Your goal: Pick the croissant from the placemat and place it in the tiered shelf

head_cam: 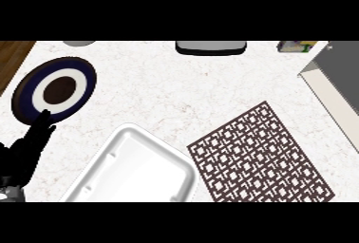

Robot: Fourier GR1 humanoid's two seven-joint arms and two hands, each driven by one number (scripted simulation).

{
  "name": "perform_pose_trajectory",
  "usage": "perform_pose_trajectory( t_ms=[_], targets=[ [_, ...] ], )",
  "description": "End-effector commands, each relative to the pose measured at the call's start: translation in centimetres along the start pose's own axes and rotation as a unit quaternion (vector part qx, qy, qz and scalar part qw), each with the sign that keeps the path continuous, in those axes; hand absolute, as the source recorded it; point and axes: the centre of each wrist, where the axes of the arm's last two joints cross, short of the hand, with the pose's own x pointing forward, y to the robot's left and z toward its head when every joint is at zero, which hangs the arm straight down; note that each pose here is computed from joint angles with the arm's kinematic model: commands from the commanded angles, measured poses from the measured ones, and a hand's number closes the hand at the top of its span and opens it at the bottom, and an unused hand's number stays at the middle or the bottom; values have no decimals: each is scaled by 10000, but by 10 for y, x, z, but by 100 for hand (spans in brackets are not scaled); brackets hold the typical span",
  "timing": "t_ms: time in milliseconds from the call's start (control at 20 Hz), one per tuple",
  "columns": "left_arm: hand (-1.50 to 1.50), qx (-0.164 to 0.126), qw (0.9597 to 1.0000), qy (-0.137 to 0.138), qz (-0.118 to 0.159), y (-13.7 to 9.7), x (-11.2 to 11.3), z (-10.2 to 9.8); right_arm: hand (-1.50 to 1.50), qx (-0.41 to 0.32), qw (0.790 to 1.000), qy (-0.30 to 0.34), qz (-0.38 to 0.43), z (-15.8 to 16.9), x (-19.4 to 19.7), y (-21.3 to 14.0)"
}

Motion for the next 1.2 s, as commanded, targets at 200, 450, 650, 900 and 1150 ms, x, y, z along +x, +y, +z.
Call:
perform_pose_trajectory(
  t_ms=[200,450,650,900,1150],
  targets=[
    [0,-45,9999,83,40,5,-7,3,-150,-15,9906,33,-1364,7,9,-58],
    [0,117,9999,97,22,4,10,1,-150,-317,9820,-223,-1851,37,-27,-105],
    [0,106,9999,1,-25,3,3,8,-150,-667,9807,27,-1838,51,-35,-168],
    [0,204,9996,171,-16,2,-5,7,-150,-931,9809,282,-1686,80,-61,-215],
    [0,433,9982,395,153,8,-22,20,-150,-739,9867,169,-1438,86,-89,-230]
  ],
)
